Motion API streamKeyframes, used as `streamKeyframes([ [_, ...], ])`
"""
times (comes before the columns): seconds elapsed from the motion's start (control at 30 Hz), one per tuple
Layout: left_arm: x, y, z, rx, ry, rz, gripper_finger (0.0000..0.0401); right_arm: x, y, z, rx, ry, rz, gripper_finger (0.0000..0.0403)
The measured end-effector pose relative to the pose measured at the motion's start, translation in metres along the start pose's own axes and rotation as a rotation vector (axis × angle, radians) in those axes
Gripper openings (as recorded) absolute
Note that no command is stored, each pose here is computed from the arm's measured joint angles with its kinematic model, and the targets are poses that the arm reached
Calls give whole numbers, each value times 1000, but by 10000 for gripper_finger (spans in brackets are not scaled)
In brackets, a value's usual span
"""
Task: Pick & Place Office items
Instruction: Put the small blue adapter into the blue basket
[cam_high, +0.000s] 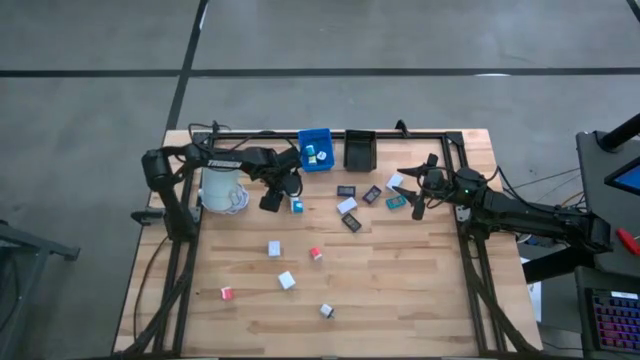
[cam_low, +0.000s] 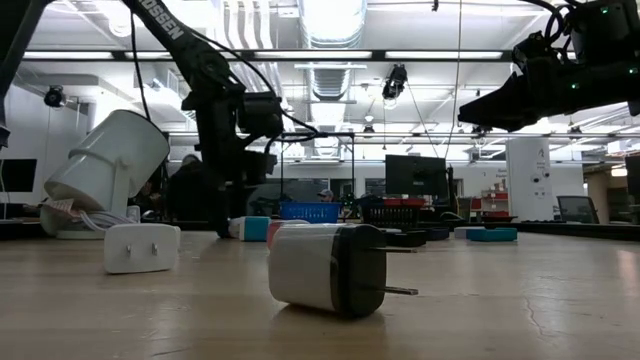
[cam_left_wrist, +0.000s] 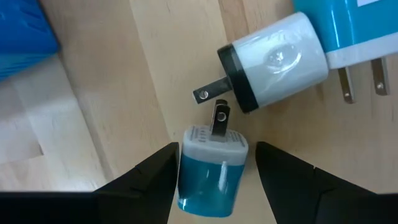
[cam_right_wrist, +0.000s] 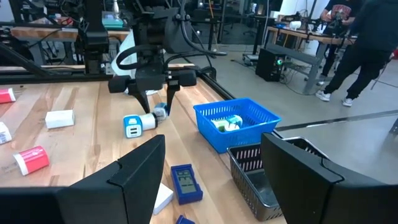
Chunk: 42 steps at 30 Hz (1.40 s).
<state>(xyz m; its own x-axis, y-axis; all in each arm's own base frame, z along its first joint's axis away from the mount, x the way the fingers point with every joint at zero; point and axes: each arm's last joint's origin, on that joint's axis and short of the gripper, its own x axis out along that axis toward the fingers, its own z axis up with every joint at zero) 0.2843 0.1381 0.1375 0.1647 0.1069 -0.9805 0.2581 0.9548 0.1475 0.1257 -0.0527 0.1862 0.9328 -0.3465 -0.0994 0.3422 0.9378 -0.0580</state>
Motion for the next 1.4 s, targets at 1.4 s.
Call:
streamKeyframes([
  [1.4, -5, 1, 1, -22, -9, -11, 142, 0, 0, 0, 0, 0, 0, 256],
])
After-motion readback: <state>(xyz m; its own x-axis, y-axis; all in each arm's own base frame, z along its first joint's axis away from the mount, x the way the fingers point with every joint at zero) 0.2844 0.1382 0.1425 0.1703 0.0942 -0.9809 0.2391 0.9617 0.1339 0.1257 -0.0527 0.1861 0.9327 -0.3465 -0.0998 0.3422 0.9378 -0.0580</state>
